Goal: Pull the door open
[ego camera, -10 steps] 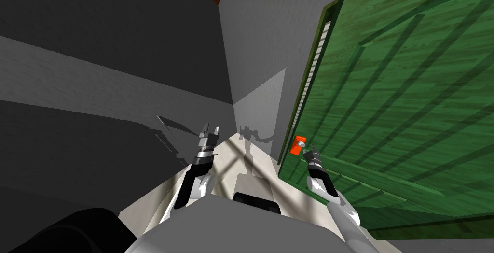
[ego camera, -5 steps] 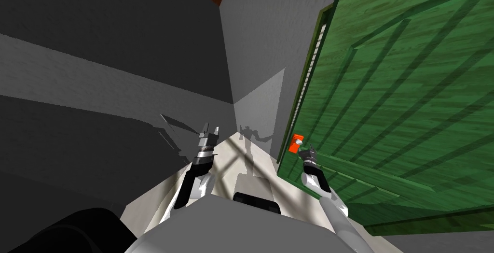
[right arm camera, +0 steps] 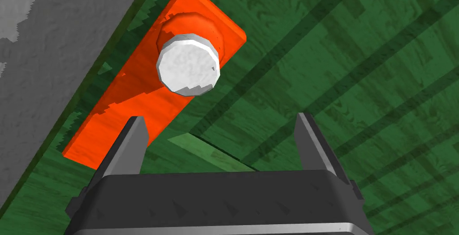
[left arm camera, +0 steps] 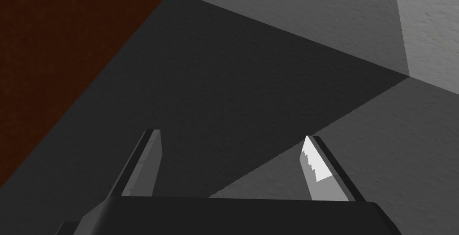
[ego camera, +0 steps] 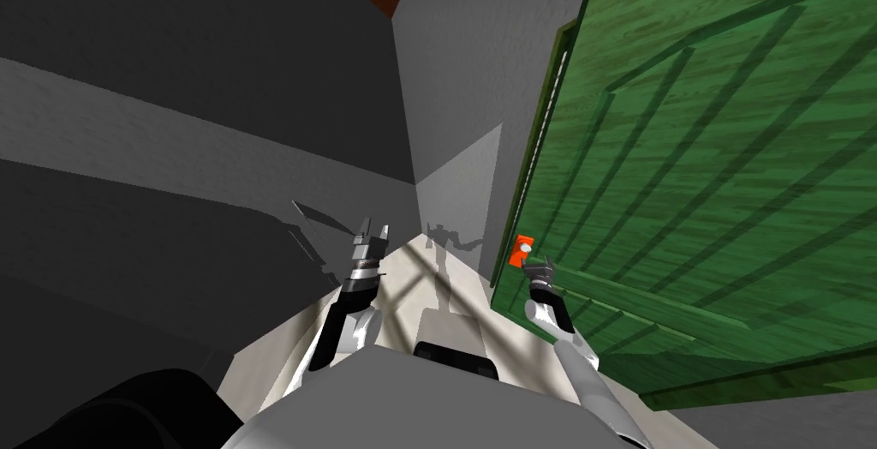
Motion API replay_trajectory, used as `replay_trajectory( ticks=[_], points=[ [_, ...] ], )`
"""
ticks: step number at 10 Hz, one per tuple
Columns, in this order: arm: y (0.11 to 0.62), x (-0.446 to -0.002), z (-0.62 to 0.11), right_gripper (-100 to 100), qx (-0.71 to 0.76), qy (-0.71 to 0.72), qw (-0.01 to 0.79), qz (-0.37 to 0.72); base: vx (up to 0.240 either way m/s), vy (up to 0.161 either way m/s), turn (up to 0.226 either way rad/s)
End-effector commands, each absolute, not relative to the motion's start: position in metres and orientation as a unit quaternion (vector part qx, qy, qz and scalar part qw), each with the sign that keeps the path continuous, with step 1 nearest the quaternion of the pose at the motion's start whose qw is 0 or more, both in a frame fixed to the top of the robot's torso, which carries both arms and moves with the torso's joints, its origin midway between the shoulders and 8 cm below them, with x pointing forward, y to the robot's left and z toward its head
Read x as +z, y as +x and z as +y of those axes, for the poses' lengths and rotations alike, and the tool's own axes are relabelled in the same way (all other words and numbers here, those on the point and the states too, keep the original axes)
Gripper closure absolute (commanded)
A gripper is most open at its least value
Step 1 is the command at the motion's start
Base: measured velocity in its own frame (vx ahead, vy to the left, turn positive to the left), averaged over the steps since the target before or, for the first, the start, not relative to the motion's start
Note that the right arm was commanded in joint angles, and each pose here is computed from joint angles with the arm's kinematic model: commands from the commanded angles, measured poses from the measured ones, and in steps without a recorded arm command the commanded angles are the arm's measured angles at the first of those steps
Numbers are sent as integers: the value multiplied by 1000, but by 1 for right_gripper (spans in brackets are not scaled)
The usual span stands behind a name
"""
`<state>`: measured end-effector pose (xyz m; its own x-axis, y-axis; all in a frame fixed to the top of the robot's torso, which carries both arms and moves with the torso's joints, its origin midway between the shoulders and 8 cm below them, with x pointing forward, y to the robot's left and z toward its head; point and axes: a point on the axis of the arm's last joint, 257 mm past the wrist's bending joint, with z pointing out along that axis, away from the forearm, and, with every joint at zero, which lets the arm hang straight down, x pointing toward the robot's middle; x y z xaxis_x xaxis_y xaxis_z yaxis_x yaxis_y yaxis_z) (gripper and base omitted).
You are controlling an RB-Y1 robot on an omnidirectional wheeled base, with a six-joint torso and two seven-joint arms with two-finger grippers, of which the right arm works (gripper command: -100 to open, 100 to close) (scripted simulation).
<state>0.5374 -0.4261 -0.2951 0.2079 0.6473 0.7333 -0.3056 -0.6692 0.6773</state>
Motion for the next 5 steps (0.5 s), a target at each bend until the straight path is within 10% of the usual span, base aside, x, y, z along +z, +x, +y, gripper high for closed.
replay_trajectory(
  ticks=[1, 5],
  points=[
    [542, -295, -414, -100, 634, 684, 350, 87, -83, -40, 35],
    [550, -296, -399, -100, 659, 693, 292, 27, -69, -29, 18]
  ],
)
